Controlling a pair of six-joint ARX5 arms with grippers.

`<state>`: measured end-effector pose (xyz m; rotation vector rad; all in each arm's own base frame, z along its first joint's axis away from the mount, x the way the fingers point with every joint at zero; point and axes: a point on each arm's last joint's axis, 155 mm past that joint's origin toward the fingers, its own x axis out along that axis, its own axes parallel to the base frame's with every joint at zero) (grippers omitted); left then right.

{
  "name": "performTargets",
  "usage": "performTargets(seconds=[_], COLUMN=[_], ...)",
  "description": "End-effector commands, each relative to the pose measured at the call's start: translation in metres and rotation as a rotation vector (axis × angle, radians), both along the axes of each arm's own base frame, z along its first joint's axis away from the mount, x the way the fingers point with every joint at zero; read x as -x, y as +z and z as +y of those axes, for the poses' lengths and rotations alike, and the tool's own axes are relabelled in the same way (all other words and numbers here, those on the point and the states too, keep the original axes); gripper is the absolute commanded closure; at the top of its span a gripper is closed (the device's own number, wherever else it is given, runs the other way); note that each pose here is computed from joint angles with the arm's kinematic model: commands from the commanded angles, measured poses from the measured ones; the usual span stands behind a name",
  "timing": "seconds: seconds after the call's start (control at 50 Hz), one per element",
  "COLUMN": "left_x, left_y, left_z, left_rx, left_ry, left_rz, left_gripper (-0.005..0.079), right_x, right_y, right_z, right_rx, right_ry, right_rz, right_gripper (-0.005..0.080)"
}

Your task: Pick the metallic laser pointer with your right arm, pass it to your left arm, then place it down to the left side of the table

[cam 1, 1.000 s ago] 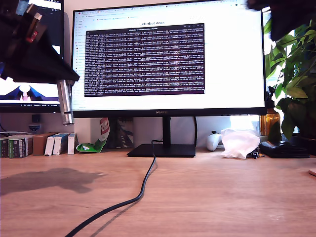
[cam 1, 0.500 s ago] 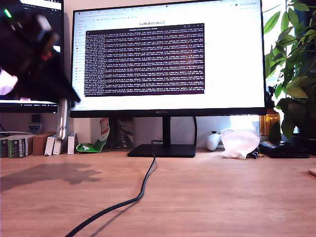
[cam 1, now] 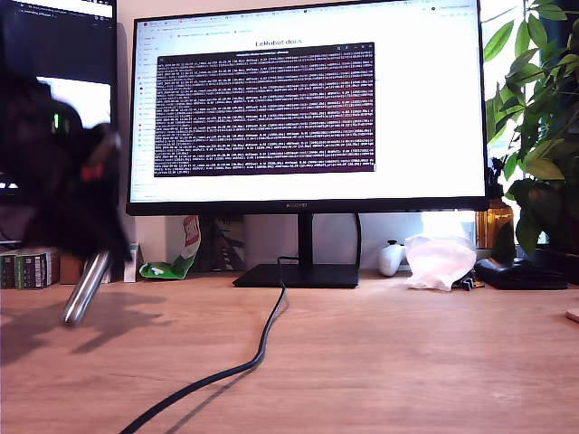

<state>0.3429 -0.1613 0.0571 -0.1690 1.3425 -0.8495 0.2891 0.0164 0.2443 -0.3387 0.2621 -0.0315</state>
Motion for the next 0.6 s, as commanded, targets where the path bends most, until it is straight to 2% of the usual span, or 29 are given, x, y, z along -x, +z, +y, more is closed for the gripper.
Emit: performTargets(seconds=[0.0, 0.12, 0.4, 0.58], left_x=[-0.004, -0.005, -0.029, -0.034], left_y=[-0.005, -0.017, -0.029, -0.032], left_z=[0.002, 0.009, 0.028, 0.035], left_rx=[-0.005, -0.054, -0.190, -0.236], left_ry=[-0.010, -0.008, -0.005, 0.001], left_rz=[-0.002, 0.002, -0.111, -0.133], left_gripper=[0.0767, 0.0767, 0.0762, 0.0588], right_x=[0.000, 0.000, 0.000, 0.000], right_y=[-0.004, -0.004, -0.004, -0.004], right_z=[0.000, 0.000, 0.000, 0.000], right_rx=[0.003, 0.003, 0.001, 0.001], right_ry=[-0.001, 0.000, 0.000, 0.000], right_rz=[0.004, 0.004, 0.003, 0.003], right_gripper=[0.0759, 0.0759, 0.0759, 0.0759])
